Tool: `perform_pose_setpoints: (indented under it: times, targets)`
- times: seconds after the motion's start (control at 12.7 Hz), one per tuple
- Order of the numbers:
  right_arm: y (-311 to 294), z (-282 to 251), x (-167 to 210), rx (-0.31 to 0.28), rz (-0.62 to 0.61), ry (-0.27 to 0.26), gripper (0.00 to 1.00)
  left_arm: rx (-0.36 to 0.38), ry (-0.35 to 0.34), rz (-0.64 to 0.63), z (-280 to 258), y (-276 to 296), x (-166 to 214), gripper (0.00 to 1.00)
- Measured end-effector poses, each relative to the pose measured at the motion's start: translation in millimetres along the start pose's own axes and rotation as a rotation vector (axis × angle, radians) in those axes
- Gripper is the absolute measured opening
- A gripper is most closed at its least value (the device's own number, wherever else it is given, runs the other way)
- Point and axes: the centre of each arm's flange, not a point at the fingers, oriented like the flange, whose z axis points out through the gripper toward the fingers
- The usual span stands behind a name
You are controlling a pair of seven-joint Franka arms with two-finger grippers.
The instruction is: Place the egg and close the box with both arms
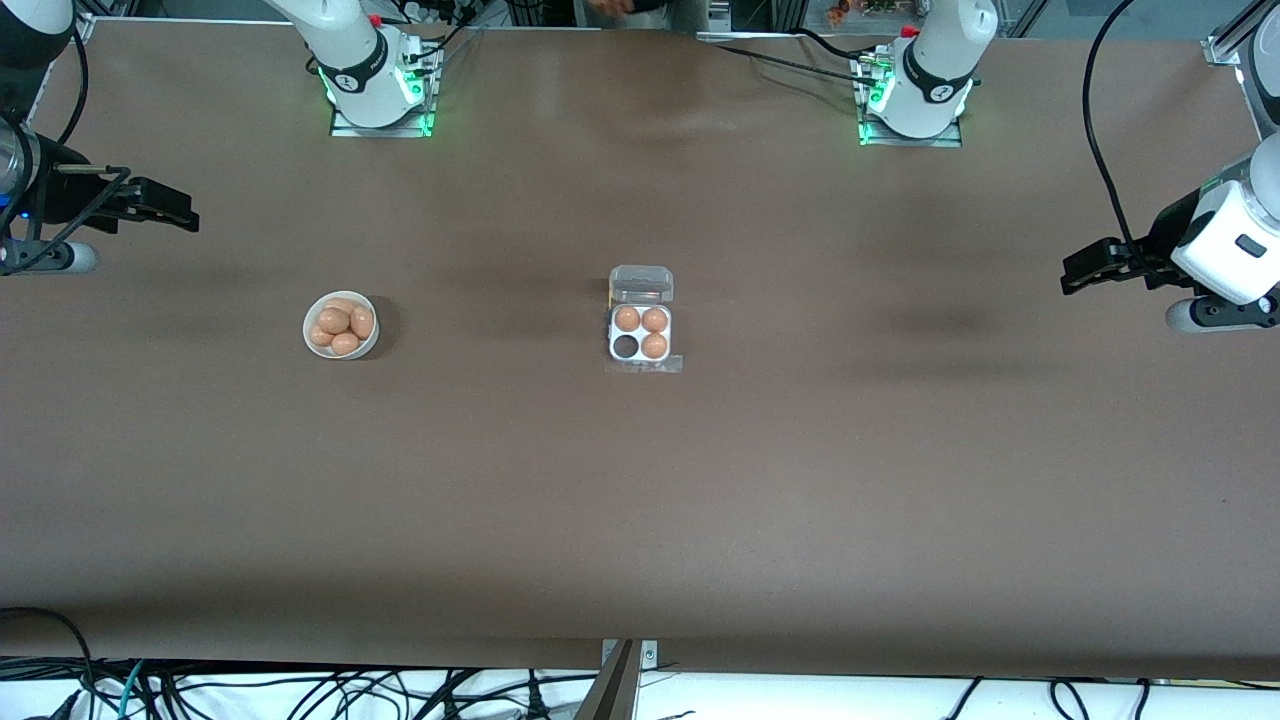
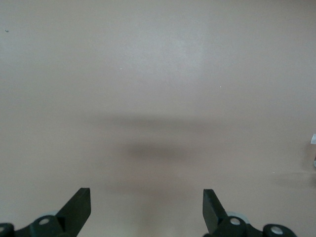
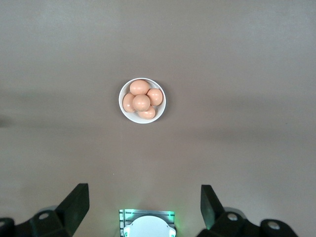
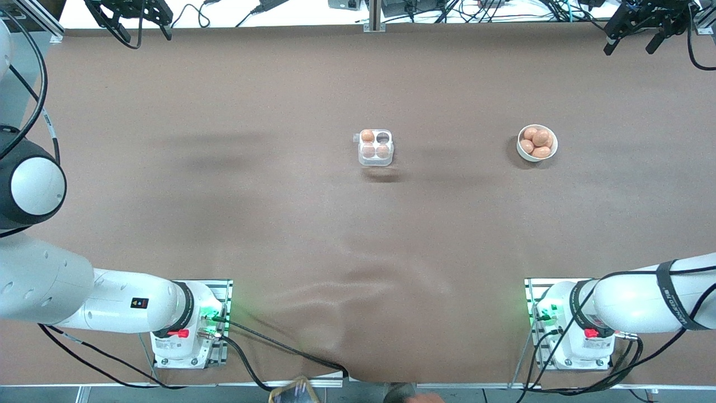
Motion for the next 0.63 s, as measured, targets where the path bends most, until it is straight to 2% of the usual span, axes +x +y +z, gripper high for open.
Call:
perform_pose_setpoints:
  times: [0.63]
  targets:
    - [-3.5,-0.2,1.0,-0.002,0.011,0.005,1.0,0.0,0.0,0.0,0.1,0.0,0.0,1.0]
